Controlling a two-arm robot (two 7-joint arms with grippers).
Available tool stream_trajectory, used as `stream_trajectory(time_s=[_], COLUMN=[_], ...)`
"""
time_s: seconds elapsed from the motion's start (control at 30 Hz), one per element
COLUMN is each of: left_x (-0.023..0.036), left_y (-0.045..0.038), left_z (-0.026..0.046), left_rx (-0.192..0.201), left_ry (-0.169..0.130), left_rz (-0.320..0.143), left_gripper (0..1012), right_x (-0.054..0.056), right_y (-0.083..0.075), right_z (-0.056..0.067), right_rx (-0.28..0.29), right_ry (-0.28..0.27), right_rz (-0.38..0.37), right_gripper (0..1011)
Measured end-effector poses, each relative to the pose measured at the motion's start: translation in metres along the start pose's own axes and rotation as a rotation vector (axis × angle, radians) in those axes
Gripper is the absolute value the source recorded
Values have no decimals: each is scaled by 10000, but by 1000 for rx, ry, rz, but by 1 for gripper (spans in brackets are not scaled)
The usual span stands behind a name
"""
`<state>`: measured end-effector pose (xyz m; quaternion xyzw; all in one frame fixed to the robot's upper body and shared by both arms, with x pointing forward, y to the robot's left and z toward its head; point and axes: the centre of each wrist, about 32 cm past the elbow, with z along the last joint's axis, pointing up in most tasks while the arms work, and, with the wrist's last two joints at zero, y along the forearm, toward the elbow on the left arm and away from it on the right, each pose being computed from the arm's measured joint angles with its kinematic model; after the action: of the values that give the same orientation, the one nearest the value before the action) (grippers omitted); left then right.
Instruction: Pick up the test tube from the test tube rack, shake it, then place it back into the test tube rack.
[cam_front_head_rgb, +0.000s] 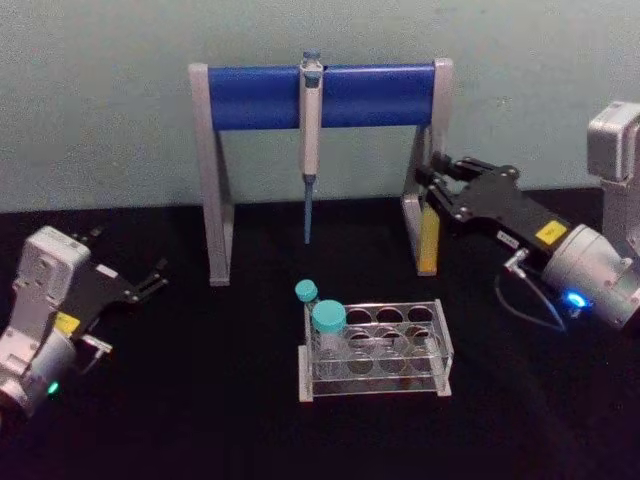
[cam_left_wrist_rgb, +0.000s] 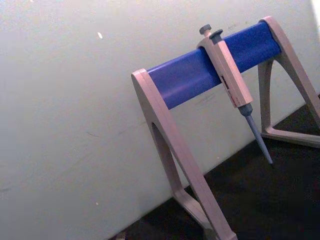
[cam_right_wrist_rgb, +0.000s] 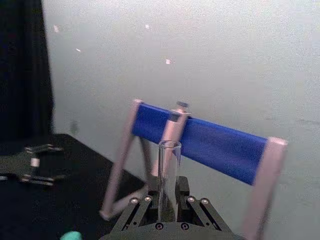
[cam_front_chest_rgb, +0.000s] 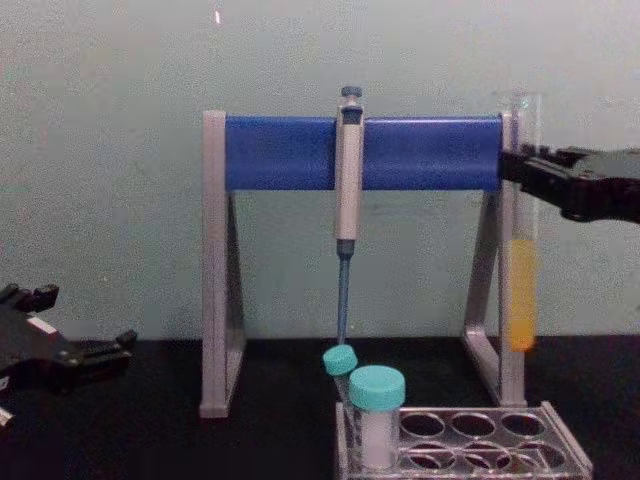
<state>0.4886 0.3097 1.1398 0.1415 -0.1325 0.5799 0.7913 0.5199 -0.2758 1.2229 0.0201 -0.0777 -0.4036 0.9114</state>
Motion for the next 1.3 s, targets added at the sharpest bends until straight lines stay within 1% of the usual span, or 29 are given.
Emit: stream_trajectory(time_s=[0.07, 0.1, 0.17, 0.23, 0.3, 0.33, 0.43, 0.5, 0.63, 0.73, 0.8, 0.83, 0.87, 0.93, 0.97, 1.07, 1.23, 1.3], left_x=[0, 0, 0, 0, 0, 0, 0, 0, 0, 0, 0, 0, 0, 0, 0, 0, 0, 0], left_y=[0, 0, 0, 0, 0, 0, 0, 0, 0, 0, 0, 0, 0, 0, 0, 0, 0, 0], left_z=[0, 0, 0, 0, 0, 0, 0, 0, 0, 0, 0, 0, 0, 0, 0, 0, 0, 0], left_rx=[0, 0, 0, 0, 0, 0, 0, 0, 0, 0, 0, 0, 0, 0, 0, 0, 0, 0], left_ry=[0, 0, 0, 0, 0, 0, 0, 0, 0, 0, 0, 0, 0, 0, 0, 0, 0, 0], left_rz=[0, 0, 0, 0, 0, 0, 0, 0, 0, 0, 0, 0, 0, 0, 0, 0, 0, 0], left_gripper=[1001, 1001, 1001, 1001, 1001, 1001, 1001, 1001, 1001, 1001, 1001, 1001, 1001, 1001, 1001, 1001, 1001, 1001], right_x=[-23, -23, -43, -56, -60, -67, -71, -72, -77, -83, -78, -78, -75, -74, -69, -57, -40, -32], right_y=[24, 24, 35, 25, 7, -25, -98, -204, -322, -429, -453, -453, -453, -449, -423, -362, -245, -172], right_z=[-13, -13, -24, -29, -27, -17, 4, 57, 111, 160, 176, 176, 182, 186, 192, 179, 149, 130], right_rx=[9, 9, 15, 20, 20, 20, 14, -2, -29, -64, -76, -76, -84, -87, -92, -94, -74, -52], right_ry=[29, 29, 57, 80, 92, 102, 111, 109, 95, 56, 30, 30, 12, 1, -23, -46, -61, -59], right_rz=[36, 36, 72, 104, 122, 139, 154, 159, 146, 98, 70, 70, 51, 43, 21, -5, -24, -23], right_gripper=[229, 229, 229, 229, 229, 229, 229, 229, 229, 229, 229, 229, 229, 229, 229, 229, 229, 229])
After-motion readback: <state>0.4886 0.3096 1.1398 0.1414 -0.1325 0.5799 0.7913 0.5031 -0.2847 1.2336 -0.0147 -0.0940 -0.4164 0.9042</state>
